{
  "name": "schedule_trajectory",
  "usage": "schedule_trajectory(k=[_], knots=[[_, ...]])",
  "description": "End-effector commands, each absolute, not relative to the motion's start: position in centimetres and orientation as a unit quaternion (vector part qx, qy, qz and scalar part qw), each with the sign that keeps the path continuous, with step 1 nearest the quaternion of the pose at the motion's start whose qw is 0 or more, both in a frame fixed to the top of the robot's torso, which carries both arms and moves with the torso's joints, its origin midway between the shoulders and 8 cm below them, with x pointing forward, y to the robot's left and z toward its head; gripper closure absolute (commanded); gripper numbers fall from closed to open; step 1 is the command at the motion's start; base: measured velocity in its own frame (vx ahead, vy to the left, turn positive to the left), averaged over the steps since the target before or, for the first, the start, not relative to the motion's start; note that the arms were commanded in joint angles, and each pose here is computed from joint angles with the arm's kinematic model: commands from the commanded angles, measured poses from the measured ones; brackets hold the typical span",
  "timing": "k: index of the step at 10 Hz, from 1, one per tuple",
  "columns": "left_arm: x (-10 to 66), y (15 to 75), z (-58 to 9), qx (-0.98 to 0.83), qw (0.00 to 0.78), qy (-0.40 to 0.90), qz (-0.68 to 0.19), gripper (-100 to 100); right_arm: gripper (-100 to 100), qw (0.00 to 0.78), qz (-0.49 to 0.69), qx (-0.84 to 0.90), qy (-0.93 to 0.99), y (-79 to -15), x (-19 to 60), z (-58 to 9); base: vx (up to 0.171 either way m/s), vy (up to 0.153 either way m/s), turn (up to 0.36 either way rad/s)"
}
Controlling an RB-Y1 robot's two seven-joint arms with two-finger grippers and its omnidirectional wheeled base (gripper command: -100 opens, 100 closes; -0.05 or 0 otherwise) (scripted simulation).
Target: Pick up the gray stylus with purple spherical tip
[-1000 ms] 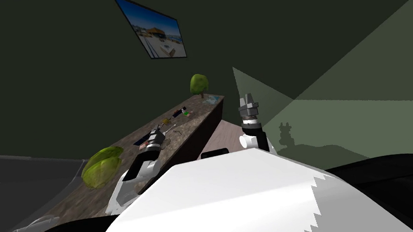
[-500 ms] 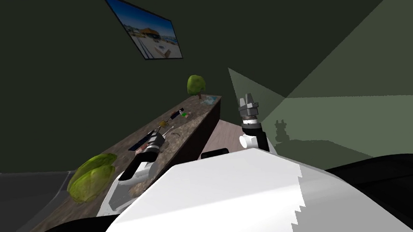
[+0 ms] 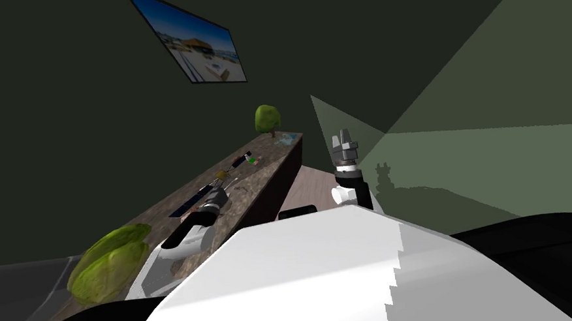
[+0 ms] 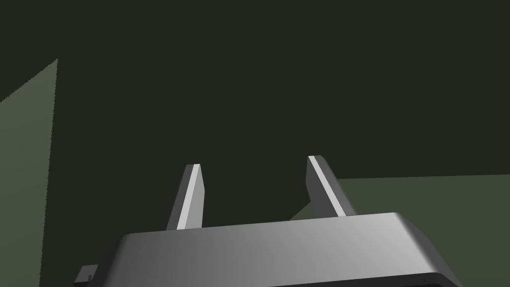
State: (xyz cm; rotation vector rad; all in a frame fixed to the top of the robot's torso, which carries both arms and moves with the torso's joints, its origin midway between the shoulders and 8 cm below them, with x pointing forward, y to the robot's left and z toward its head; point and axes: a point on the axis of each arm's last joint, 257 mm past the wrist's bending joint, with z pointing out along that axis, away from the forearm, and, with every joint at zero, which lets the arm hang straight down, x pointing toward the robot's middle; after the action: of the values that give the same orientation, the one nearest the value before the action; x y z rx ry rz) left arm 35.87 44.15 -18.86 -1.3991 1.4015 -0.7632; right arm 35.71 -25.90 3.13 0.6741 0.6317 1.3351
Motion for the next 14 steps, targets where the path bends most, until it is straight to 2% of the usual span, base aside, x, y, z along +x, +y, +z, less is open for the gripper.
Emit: schedule_trajectory(k=[1, 14], knots=[[34.9, 44.7, -20.3, -0.588, 0.468, 0.591, -0.293, -100, 0, 0.688, 0.597, 0.301, 0.282, -25.9, 35.7, 3.1, 0.011, 0.025, -0.147], [27.4, 47.7, -28.4, -0.646, 0.345, 0.667, -0.141, -100, 0, 0.688, 0.597, 0.301, 0.282, -25.9, 35.7, 3.1, 0.015, 0.027, -0.155]])
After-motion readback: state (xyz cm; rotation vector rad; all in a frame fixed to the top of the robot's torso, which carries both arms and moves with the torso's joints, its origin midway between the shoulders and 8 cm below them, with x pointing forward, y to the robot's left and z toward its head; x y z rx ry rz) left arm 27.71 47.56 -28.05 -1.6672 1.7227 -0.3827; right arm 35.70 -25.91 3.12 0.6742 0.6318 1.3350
